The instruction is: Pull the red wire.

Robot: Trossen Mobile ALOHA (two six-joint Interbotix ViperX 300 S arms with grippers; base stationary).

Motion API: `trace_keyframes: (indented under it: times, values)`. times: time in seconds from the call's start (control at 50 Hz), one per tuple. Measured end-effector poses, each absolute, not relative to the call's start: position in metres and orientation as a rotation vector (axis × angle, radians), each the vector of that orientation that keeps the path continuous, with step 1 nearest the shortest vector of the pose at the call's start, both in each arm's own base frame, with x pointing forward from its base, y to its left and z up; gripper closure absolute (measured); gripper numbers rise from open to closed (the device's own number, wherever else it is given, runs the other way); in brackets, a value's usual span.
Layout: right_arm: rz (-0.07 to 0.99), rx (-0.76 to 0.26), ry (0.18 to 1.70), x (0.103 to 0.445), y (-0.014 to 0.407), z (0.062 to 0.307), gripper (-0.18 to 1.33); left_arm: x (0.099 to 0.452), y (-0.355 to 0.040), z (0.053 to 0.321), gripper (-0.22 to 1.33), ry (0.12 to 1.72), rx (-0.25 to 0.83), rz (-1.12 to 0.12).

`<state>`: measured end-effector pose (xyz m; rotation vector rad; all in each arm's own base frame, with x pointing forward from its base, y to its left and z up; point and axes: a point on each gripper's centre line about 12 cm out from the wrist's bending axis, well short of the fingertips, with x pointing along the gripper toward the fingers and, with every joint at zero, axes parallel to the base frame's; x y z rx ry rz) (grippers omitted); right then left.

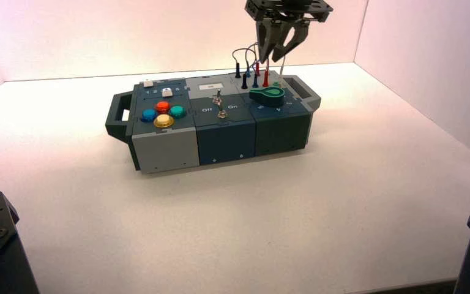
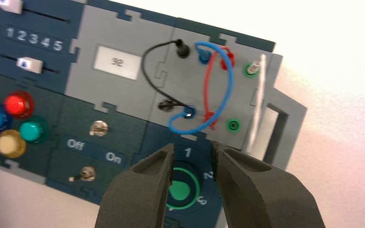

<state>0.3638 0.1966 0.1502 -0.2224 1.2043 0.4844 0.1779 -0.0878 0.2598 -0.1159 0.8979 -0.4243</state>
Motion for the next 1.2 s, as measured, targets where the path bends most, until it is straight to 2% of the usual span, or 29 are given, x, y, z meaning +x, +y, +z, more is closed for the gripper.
trace_keyframes:
  times: [0.88, 0.98, 1.08, 1.12, 1.14, 1.2]
  values:
    - [0.47, -0.254, 1.283, 0.386, 0.197, 0.12, 0.33, 0.185, -0.091, 0.265, 1.0, 0.9, -0.126, -0.423]
    - [0.469, -0.252, 1.287, 0.389, 0.198, 0.119, 0.4, 0.185, -0.091, 0.265, 1.0, 0.898, -0.126, -0.423]
    - [0.473, -0.256, 1.289, 0.39, 0.2, 0.119, 0.55, 0.185, -0.091, 0.265, 1.0, 0.901, -0.126, -0.423]
    - [0.473, -0.258, 1.29, 0.391, 0.2, 0.119, 0.75, 0.185, -0.091, 0.264, 1.0, 0.901, -0.126, -0.422]
    - [0.475, -0.258, 1.29, 0.391, 0.201, 0.119, 0.78, 0.185, -0.091, 0.265, 0.99, 0.9, -0.126, -0.423]
    - [0.48, -0.265, 1.293, 0.392, 0.201, 0.119, 1.01, 0.185, -0.091, 0.264, 1.0, 0.901, -0.126, -0.422]
